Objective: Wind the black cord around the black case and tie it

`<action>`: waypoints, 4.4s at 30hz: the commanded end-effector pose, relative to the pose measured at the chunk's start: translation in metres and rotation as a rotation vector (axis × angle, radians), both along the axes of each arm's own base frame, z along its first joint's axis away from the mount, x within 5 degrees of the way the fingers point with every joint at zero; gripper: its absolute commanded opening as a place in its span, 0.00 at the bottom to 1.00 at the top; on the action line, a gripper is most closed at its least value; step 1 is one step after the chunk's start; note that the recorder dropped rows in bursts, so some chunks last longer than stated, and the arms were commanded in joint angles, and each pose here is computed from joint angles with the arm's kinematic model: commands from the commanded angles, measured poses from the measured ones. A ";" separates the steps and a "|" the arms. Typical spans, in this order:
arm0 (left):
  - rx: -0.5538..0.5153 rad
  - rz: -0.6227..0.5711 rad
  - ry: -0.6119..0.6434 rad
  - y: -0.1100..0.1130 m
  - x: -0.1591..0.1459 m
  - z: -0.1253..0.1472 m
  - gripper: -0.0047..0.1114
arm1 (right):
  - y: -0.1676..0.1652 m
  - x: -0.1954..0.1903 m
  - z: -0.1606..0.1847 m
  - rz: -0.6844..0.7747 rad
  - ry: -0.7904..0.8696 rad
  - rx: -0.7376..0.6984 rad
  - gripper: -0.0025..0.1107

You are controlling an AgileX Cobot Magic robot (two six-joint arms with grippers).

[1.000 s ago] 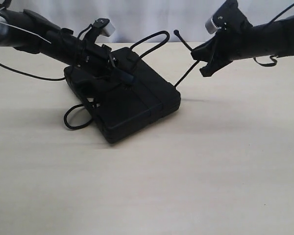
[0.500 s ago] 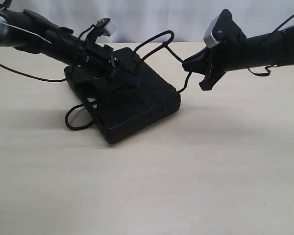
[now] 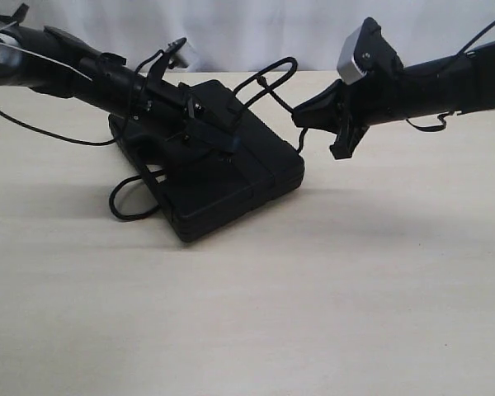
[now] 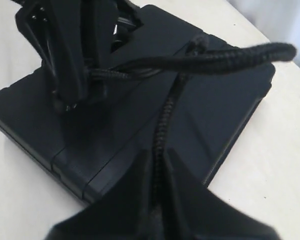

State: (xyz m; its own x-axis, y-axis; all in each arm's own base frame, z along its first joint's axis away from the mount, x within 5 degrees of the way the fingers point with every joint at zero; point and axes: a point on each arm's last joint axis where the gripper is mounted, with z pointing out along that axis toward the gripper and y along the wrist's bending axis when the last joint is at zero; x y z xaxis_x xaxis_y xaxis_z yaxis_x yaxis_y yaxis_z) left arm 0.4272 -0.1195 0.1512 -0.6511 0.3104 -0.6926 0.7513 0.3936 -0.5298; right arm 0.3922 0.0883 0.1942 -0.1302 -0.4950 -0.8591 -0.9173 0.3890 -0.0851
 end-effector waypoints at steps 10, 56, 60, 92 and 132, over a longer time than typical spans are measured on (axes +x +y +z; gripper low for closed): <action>-0.018 -0.099 -0.037 -0.026 -0.008 0.004 0.04 | 0.005 0.010 0.006 -0.125 -0.027 0.085 0.06; -0.104 0.403 0.071 -0.029 0.047 0.057 0.35 | 0.011 0.014 -0.014 -0.147 0.078 0.182 0.06; -0.128 0.436 0.092 -0.029 0.050 0.051 0.35 | 0.011 0.014 -0.014 -0.147 0.078 0.182 0.06; -0.144 0.350 -0.050 -0.044 0.037 0.091 0.04 | -0.015 -0.018 0.062 -0.378 0.215 0.009 0.65; 0.240 0.315 -0.222 0.000 0.015 0.158 0.48 | 0.052 -0.002 0.039 -0.412 -0.053 -0.083 0.06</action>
